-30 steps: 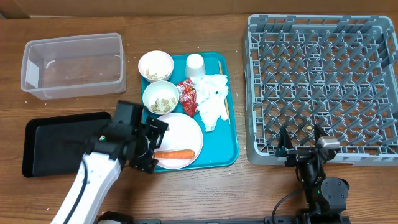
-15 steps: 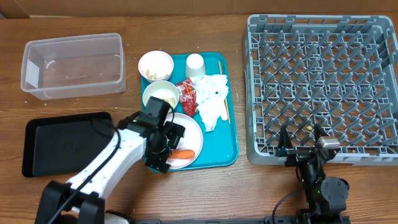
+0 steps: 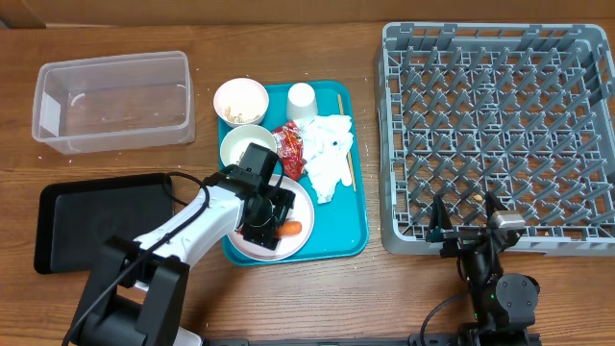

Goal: Sort waste into correct bins and load items into the dishwasher rack
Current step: 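Lower the left gripper onto the orange carrot and grasp it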

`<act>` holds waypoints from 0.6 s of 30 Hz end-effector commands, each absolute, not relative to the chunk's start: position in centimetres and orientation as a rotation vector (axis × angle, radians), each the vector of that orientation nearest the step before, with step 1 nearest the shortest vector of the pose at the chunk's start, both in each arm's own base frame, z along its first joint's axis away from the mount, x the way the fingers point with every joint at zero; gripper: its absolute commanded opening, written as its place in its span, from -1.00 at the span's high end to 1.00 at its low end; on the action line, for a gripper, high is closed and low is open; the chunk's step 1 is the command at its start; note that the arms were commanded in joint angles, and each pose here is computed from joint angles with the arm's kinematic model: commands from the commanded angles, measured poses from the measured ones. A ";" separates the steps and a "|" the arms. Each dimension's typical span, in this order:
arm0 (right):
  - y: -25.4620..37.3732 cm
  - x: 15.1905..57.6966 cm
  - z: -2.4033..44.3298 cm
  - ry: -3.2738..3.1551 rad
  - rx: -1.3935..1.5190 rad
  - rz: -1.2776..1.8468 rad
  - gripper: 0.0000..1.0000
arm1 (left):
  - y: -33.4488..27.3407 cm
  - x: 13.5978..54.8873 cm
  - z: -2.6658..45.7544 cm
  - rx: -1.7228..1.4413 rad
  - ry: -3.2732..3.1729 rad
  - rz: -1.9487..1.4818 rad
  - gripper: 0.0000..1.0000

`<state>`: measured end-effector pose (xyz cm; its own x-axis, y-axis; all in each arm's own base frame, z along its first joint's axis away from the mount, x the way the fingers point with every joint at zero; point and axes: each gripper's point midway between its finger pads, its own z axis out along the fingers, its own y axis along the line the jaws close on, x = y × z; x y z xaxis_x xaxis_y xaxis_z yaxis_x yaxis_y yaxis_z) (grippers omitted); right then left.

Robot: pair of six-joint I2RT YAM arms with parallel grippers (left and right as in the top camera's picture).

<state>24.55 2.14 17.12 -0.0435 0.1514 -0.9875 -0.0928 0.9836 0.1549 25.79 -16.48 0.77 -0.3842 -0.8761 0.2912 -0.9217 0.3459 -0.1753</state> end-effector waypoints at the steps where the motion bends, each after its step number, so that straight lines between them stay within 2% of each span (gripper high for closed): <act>1: 2.2 24.6 16.9 1.599 0.043 0.195 -1.00 | -15.2 24.7 -1.5 1.611 -2.517 0.336 -0.18; 3: 2.2 24.6 16.9 1.599 0.043 0.195 -0.99 | -15.1 24.7 -1.5 1.582 -2.542 0.335 -0.11; 13: 2.2 24.6 16.9 1.599 0.044 0.195 -1.00 | -12.5 24.0 -2.0 1.630 -2.607 0.144 -0.19; 18: 2.2 24.6 16.9 1.599 0.044 0.195 -1.00 | -12.1 24.0 -2.0 1.629 -2.625 0.118 -0.15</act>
<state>24.55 2.14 17.12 -0.0435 0.1514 -0.9875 -0.0928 0.9836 0.1549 25.07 -14.87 0.41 -0.4183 -0.8824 0.2154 -0.9080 0.3998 -0.1256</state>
